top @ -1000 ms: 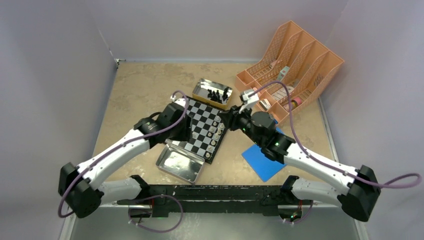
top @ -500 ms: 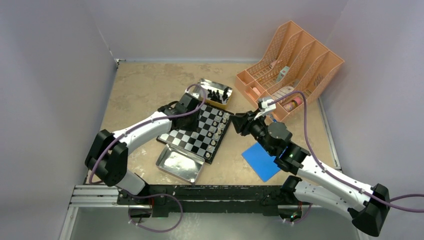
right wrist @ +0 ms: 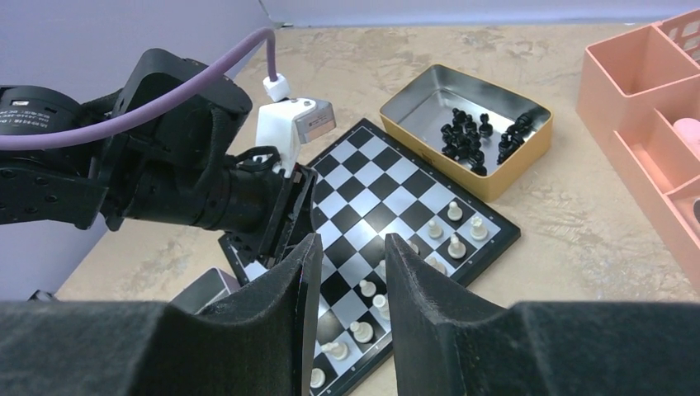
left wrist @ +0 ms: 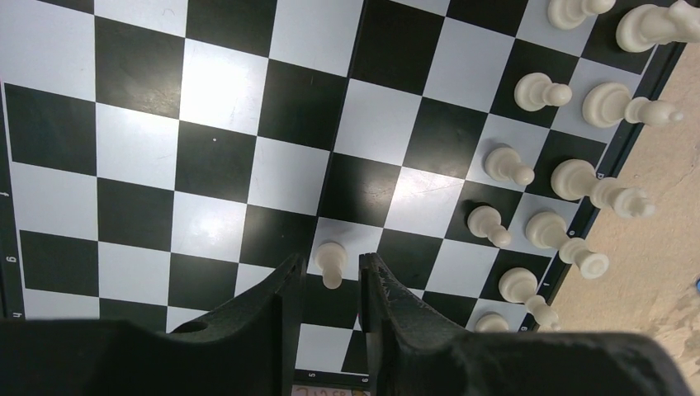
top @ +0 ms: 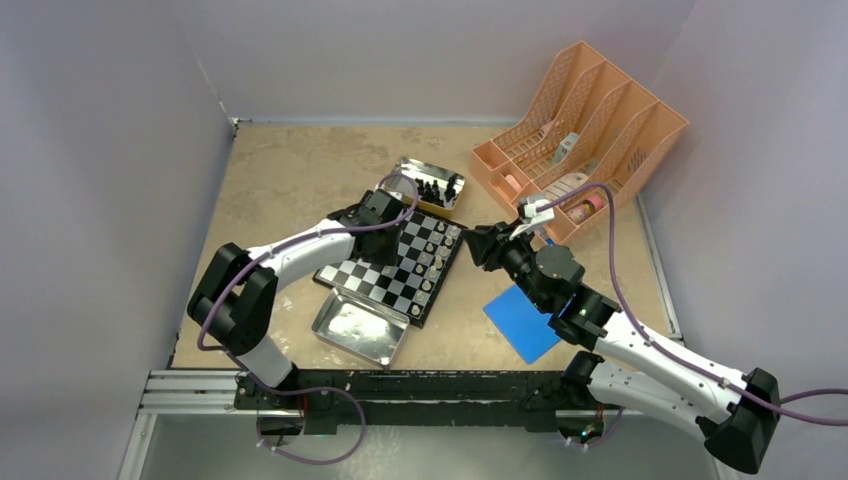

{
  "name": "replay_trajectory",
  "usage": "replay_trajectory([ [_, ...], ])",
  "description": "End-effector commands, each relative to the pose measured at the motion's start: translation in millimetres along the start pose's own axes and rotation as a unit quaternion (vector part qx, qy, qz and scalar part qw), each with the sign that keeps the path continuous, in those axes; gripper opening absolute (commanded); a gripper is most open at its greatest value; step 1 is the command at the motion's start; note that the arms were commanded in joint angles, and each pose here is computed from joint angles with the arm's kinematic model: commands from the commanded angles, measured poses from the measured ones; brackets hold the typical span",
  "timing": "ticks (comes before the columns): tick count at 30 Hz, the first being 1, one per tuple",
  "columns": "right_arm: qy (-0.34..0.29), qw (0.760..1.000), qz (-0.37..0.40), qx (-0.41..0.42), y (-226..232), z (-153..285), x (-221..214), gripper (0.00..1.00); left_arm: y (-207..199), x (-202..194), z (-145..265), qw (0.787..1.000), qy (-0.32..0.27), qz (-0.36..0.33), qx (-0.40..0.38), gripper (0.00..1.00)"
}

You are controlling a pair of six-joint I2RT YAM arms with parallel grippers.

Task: Set up the chess pieces on the board
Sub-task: Move the chess piece to the chessboard.

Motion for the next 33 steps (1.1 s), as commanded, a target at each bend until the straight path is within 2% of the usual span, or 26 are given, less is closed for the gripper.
replay_trajectory([
  [1, -0.025, 1.0, 0.005, -0.014, -4, 0, 5, 0.37, -1, 12, 2, 1.0, -0.018, 0.007, -0.006, 0.29],
  [14, -0.02, 0.999, 0.007, -0.03, -8, -3, 0, 0.37, -6, 7, 4, 0.999, 0.002, 0.006, -0.032, 0.16],
  [22, -0.02, 0.999, 0.006, -0.032, -8, -4, 0, 0.37, -6, 9, 5, 1.0, 0.009, -0.001, -0.028, 0.15],
  [33, -0.015, 0.999, 0.008, -0.033, -8, -7, -3, 0.37, -15, 9, 13, 0.998, 0.004, -0.003, -0.064, 0.11],
])
Point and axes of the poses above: each gripper's point midway between its finger pads, its own z axis back along the fingers, its own y axis along the line the jaws close on, x = y × z, the point moved 8 cm from there along z, back along the fingers, and after that the axes turned 7 degrees about -z, right-handed, at the moved point
